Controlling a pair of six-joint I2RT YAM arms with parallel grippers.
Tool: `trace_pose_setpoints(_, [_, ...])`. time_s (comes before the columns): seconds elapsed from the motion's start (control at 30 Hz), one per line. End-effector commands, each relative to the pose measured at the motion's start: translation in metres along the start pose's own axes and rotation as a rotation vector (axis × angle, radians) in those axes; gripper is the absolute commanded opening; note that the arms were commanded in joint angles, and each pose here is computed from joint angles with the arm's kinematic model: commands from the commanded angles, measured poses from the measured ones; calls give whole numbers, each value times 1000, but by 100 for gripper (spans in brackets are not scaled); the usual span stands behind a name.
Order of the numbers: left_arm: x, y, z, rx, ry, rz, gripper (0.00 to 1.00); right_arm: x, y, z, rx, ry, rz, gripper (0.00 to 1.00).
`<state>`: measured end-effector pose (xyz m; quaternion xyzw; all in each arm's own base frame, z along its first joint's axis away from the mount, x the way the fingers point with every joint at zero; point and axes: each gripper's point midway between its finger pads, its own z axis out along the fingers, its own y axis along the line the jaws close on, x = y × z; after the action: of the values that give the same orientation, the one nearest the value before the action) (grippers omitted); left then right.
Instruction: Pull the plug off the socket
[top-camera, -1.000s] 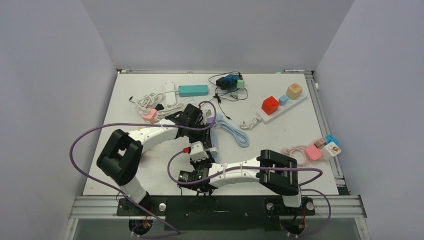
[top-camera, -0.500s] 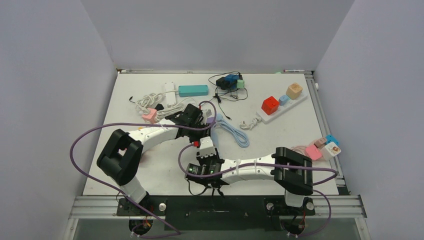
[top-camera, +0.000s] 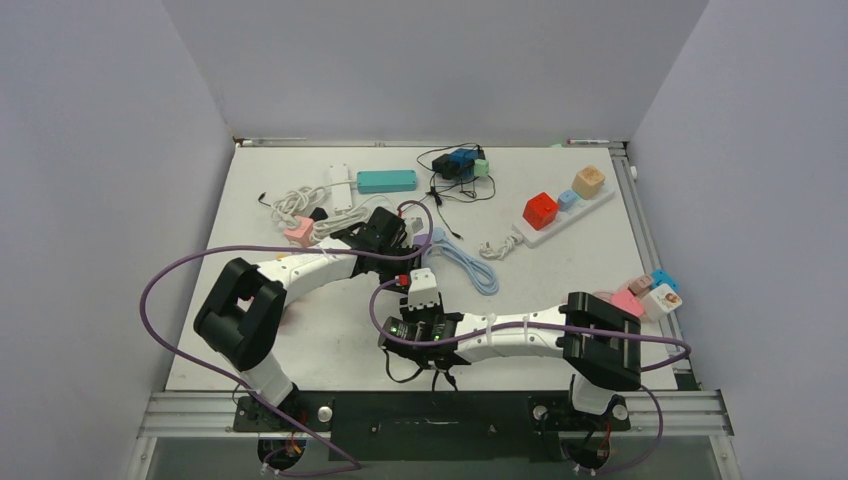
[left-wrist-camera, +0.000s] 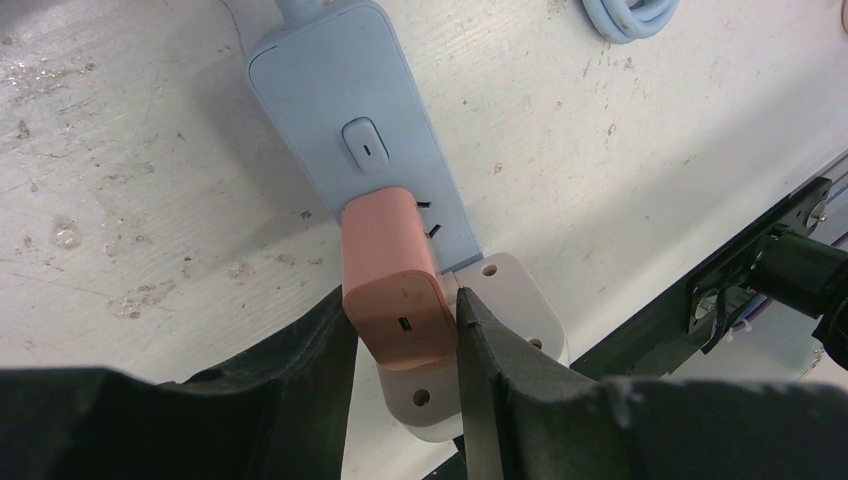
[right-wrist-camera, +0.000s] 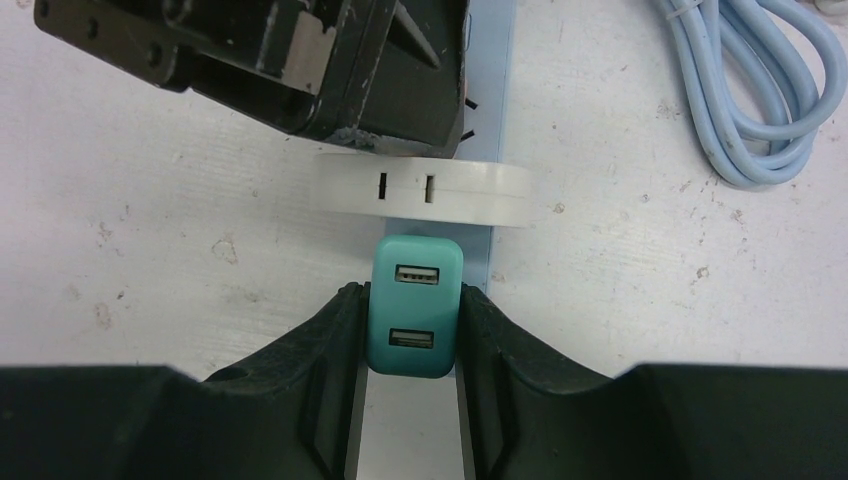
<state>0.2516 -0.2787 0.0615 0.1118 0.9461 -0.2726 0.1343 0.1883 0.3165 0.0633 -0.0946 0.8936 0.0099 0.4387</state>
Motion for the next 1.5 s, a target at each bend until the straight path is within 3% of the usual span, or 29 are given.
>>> trace_pose_setpoints(0.0, [-1,16,0,-68,2,52,0,-25,-9,-7,28,-73,2,5])
trace_pose_setpoints(0.43, [-4,17,-2,-68,-7,48,0,-26,20,-20,140,-166,-221,5])
trace_pose_setpoints(0.73, [-6,21,-2,-87,-12,49,0,-34,20,-23,106,-169,-165,5])
trace_pose_setpoints(1.03, [-6,26,-1,-114,-14,53,0,-47,-1,-13,-31,-82,57,5])
trace_pose_setpoints(1.23, [-8,23,-2,-100,-18,55,0,-50,-19,-8,21,-91,39,5])
trace_pose_setpoints(1.47, [-11,23,-5,-99,-33,53,0,-51,-10,-13,-6,-111,34,5])
